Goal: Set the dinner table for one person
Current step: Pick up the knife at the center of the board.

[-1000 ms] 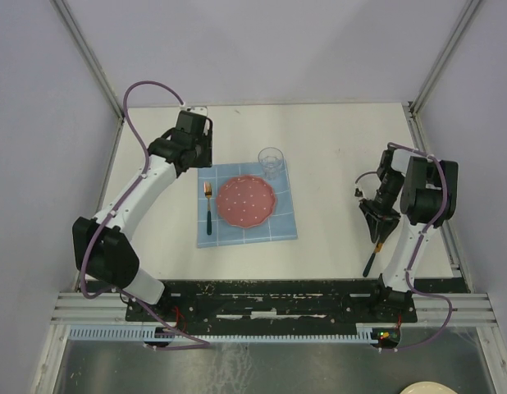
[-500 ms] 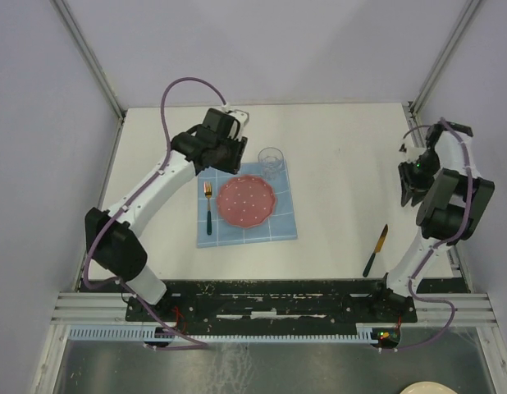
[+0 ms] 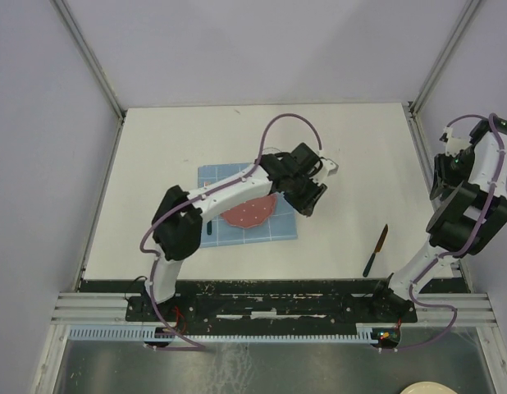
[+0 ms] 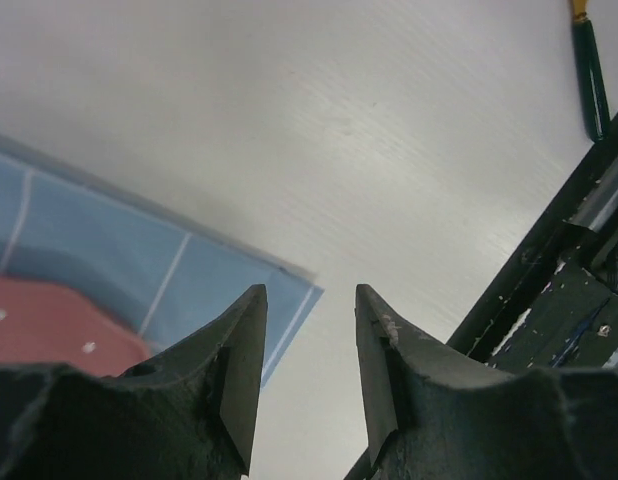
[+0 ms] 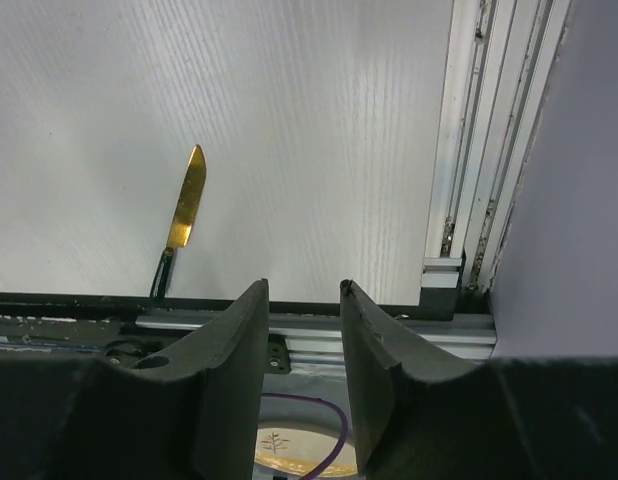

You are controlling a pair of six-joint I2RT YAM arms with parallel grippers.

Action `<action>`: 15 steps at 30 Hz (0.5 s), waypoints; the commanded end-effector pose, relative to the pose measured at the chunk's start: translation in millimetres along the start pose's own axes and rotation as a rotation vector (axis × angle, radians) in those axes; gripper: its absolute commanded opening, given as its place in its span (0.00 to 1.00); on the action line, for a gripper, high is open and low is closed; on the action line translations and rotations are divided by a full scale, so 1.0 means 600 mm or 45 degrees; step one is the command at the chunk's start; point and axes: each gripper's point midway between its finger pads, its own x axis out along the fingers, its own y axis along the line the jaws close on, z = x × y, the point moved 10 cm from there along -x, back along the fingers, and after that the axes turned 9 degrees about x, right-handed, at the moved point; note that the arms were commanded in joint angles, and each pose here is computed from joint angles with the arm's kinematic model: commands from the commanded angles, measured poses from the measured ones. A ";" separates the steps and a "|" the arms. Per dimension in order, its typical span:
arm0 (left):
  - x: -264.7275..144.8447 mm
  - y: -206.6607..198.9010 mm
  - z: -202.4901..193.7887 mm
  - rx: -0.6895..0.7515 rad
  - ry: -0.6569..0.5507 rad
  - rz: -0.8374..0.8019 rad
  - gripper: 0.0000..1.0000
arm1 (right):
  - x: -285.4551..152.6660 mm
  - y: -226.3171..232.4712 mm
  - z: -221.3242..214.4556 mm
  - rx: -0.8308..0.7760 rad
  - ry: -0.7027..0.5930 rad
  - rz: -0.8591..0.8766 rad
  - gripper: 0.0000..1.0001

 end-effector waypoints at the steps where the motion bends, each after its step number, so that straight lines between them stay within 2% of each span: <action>1: 0.031 -0.053 0.055 0.068 -0.108 -0.157 0.48 | -0.058 0.005 -0.016 -0.038 -0.091 0.037 0.42; 7: 0.078 -0.126 0.090 0.134 -0.118 -0.205 0.49 | -0.063 0.009 -0.031 -0.104 -0.040 0.086 0.42; 15: 0.129 -0.152 0.082 -0.022 -0.078 -0.242 0.52 | -0.064 0.007 -0.033 -0.113 -0.035 0.097 0.42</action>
